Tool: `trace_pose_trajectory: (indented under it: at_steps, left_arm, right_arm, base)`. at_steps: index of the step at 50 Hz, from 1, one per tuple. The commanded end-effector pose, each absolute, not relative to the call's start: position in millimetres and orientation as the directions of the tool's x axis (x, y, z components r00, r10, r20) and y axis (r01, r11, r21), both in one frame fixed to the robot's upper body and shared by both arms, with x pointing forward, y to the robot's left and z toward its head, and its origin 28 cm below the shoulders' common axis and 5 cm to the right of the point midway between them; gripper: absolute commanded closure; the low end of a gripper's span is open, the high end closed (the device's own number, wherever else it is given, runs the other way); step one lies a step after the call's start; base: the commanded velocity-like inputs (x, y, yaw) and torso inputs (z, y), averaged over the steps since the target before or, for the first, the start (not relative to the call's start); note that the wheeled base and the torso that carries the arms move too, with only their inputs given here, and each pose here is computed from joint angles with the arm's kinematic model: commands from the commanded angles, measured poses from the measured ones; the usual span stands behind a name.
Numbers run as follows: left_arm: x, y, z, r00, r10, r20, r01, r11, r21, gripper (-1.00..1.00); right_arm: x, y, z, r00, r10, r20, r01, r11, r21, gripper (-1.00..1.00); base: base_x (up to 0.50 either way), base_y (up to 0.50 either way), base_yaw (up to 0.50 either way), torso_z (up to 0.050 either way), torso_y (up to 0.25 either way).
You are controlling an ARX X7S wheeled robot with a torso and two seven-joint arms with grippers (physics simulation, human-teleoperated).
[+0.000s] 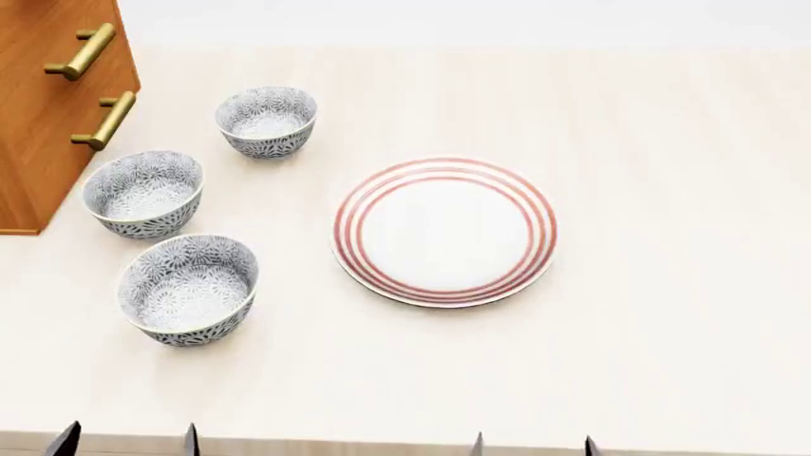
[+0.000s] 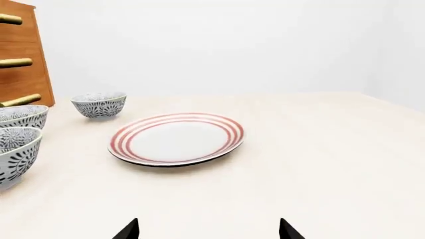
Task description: Pick up the bowl and put it in the front on the plate.
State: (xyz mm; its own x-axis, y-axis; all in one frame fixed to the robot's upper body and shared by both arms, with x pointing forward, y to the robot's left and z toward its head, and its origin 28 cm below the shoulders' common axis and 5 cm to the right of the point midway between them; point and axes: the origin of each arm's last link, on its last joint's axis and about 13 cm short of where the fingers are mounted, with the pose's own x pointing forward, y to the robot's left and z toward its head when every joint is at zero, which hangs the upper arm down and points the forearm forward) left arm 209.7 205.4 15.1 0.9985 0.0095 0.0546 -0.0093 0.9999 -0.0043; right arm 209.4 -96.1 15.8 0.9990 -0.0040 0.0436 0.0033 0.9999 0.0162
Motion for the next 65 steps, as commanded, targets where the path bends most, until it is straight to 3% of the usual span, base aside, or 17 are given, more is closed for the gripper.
trace_pose_trajectory:
  at_steps: [1,7,10,25,65]
  left_arm:
    - [204.7,206.0,37.4,0.944,0.044,0.327,-0.052,0.999,0.017,-1.0]
    - [194.8,206.5,57.8,0.819,0.063,0.57,-0.13,0.988,0.079,-1.0]
    - [194.2,206.4,57.7,0.817,0.067,0.573,-0.13,0.989,0.071,-1.0]
    - [194.2,206.0,57.9,0.809,0.065,0.584,-0.13,0.989,0.07,-1.0]
    - [193.2,205.1,56.7,0.812,0.061,0.581,-0.123,0.99,0.069,-1.0]
  right_arm:
    - [207.6,-98.0,36.8,0.949,-0.066,0.308,0.05,0.997,0.061,-1.0]
    - [200.4,-97.3,59.5,0.792,-0.086,0.604,0.079,0.996,0.039,-1.0]
    - [198.2,-96.7,62.3,0.76,-0.083,0.644,0.07,0.997,0.046,-1.0]
    - [197.8,-96.1,62.6,0.75,-0.062,0.659,0.045,0.998,0.043,-1.0]
    - [196.2,-94.1,64.2,0.747,-0.022,0.665,0.014,1.0,0.018,-1.0]
  base:
    - [0.0,0.0,0.0,0.0,0.0]
    - [0.0,0.0,0.0,0.0,0.0]
    - [0.0,0.0,0.0,0.0,0.0]
    - [0.04,0.0,0.0,0.0,0.0]
    - [0.5,0.0,0.0,0.0,0.0]
